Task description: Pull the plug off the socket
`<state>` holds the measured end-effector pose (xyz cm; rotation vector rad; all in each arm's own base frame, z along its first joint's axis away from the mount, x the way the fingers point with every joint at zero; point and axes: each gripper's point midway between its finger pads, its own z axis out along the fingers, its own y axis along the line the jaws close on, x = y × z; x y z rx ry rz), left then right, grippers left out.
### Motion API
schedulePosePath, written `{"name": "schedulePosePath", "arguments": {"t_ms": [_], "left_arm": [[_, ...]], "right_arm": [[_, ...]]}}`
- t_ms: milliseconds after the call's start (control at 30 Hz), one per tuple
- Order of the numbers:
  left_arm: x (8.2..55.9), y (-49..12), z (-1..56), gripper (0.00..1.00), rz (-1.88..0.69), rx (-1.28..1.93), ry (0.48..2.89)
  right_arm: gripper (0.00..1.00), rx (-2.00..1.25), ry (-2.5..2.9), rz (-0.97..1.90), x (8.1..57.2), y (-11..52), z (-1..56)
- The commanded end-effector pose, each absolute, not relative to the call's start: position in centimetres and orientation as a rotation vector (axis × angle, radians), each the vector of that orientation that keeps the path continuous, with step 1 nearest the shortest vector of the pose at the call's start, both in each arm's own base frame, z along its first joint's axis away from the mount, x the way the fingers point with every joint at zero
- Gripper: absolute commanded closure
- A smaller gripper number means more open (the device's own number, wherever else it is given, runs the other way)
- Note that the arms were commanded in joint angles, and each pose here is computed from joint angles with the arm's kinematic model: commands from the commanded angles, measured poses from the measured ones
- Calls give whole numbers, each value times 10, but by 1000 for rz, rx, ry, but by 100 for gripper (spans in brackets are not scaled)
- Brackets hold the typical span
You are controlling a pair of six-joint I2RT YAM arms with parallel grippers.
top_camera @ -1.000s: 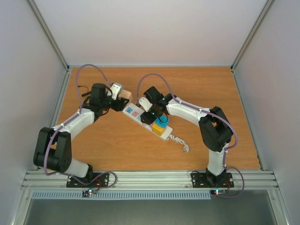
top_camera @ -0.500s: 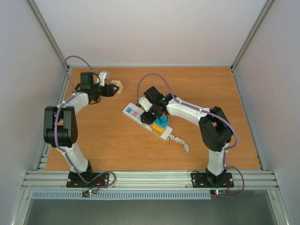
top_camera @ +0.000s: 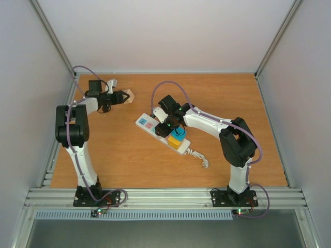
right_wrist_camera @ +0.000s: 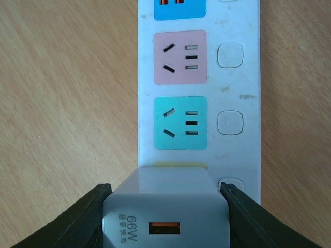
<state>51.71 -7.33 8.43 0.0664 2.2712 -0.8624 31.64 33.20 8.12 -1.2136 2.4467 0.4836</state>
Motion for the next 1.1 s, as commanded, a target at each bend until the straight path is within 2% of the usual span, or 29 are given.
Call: {"name": "schedulePosePath", "arguments": {"t_ms": [0, 200, 433, 567, 1067], "left_arm": [[539, -77, 100, 58, -917, 81, 2185], [545, -71, 89, 47, -884, 30, 2219], [548, -55, 75, 19, -784, -54, 2285], [549, -50, 74, 10, -744, -69, 2301], [556, -19, 82, 12, -492, -118, 2334]], "right_arm": [[55, -1230, 2529, 475, 310, 332, 47], [55, -1228, 2527, 476, 312, 333, 49], [55, -1229, 2529, 480, 313, 335, 49], [55, -1229, 2530, 479, 313, 334, 50], [54, -1236, 2515, 486, 313, 340, 54]]}}
